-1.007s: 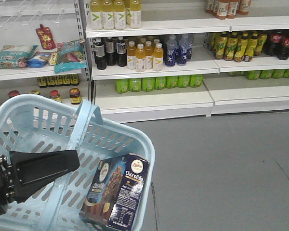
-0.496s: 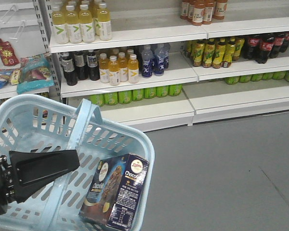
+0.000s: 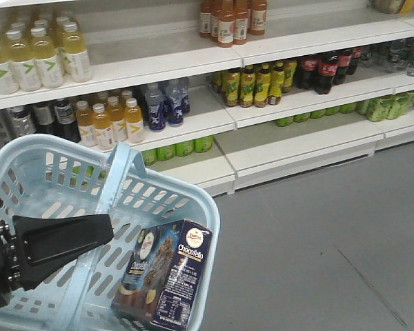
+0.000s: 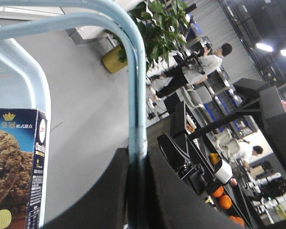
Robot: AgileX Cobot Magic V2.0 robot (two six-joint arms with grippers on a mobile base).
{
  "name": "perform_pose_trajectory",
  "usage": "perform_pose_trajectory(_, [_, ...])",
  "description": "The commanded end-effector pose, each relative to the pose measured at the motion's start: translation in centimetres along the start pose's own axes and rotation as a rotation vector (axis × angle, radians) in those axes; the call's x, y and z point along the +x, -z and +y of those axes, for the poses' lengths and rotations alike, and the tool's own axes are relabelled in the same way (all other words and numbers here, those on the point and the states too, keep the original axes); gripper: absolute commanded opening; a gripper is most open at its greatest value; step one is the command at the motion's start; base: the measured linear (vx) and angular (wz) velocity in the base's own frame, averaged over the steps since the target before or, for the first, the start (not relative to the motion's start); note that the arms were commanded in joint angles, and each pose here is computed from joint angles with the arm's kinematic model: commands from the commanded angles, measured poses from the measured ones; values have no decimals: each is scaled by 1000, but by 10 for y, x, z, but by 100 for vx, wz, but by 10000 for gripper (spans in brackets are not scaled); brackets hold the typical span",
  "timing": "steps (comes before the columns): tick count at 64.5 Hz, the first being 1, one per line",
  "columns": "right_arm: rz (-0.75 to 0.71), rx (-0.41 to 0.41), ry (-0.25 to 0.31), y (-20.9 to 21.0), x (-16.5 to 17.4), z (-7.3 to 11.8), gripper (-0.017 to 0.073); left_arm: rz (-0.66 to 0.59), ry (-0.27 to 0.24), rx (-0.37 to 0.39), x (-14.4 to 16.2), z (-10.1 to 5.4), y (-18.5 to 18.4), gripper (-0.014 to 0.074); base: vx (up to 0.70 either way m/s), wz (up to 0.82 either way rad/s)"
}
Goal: Left arm holds basket, right arm returns cookies
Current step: 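Turn the base along the aisle, basket held in left gripper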
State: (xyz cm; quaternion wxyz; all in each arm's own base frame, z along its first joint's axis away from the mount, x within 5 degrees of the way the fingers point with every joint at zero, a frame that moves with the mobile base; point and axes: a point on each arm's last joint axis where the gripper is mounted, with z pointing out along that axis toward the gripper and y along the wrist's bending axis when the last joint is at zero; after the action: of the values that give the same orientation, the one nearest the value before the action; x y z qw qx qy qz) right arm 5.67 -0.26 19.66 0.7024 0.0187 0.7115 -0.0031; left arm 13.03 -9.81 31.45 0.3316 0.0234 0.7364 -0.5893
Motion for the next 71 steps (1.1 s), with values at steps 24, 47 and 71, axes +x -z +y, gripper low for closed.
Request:
perform_pose_trajectory(24, [-63, -16, 20, 0, 0, 2, -3, -59, 23, 113, -9, -19, 2, -7, 21, -45])
perform_pose_trajectory(47, [-63, -16, 20, 0, 0, 2, -3, -59, 23, 113, -9, -19, 2, -7, 16, -45])
perform_pose_trajectory(71, [-63, -16, 20, 0, 0, 2, -3, -59, 23, 113, -9, -19, 2, -7, 13, -38])
